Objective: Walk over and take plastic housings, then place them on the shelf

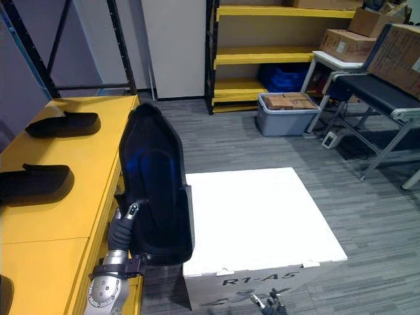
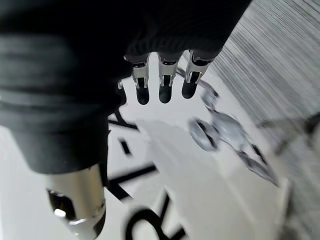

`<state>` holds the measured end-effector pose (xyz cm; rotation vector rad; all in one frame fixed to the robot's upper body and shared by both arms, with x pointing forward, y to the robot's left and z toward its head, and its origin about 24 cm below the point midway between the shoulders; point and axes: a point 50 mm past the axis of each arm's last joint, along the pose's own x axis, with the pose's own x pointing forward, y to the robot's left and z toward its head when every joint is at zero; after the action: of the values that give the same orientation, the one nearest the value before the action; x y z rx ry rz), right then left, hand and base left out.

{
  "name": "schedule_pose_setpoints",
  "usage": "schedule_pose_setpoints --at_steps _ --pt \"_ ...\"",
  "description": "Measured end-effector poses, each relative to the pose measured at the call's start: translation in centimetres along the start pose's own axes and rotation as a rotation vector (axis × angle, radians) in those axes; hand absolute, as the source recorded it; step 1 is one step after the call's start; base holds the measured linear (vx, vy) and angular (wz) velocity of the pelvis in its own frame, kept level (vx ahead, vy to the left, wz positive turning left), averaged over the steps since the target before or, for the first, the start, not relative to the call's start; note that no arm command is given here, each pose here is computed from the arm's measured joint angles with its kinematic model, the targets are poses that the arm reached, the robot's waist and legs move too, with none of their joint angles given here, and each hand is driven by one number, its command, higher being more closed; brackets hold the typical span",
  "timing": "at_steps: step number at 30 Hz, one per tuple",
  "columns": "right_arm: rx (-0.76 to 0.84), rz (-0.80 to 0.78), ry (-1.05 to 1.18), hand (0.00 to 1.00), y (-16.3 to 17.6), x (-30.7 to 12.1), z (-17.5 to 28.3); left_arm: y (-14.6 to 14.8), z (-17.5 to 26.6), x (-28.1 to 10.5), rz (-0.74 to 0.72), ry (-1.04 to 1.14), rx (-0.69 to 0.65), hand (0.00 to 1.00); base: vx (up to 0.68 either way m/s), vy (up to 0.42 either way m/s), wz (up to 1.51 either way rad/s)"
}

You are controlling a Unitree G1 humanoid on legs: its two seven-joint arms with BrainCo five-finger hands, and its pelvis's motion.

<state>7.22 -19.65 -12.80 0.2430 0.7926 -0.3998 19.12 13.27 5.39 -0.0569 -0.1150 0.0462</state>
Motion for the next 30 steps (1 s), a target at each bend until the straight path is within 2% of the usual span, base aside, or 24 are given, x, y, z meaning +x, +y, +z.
schedule_pose_setpoints --at_steps 6,14,23,30 --pt "-0.058 0.020 0.095 0.00 0.6 0.5 -1.4 -0.8 -1.8 -0.2 -0.021 0.079 -0.016 1.00 0.03 0.044 0.11" --pt "-0.112 0.017 0.129 0.00 0.7 1.0 -1.6 -2.2 -1.0 0.9 -0.061 0.029 -0.028 1.00 0.02 0.017 0.37" --pt "-0.168 0.024 0.116 0.00 0.5 1.3 -1.0 -3.2 0.9 2.2 -0.094 -0.067 -0.039 1.00 -0.11 -0.080 1.06" --pt "-0.238 -0.001 0.113 0.00 -0.2 1.4 -0.7 -4.3 2.9 2.5 -0.125 -0.153 -0.106 1.00 -0.17 -0.006 1.24"
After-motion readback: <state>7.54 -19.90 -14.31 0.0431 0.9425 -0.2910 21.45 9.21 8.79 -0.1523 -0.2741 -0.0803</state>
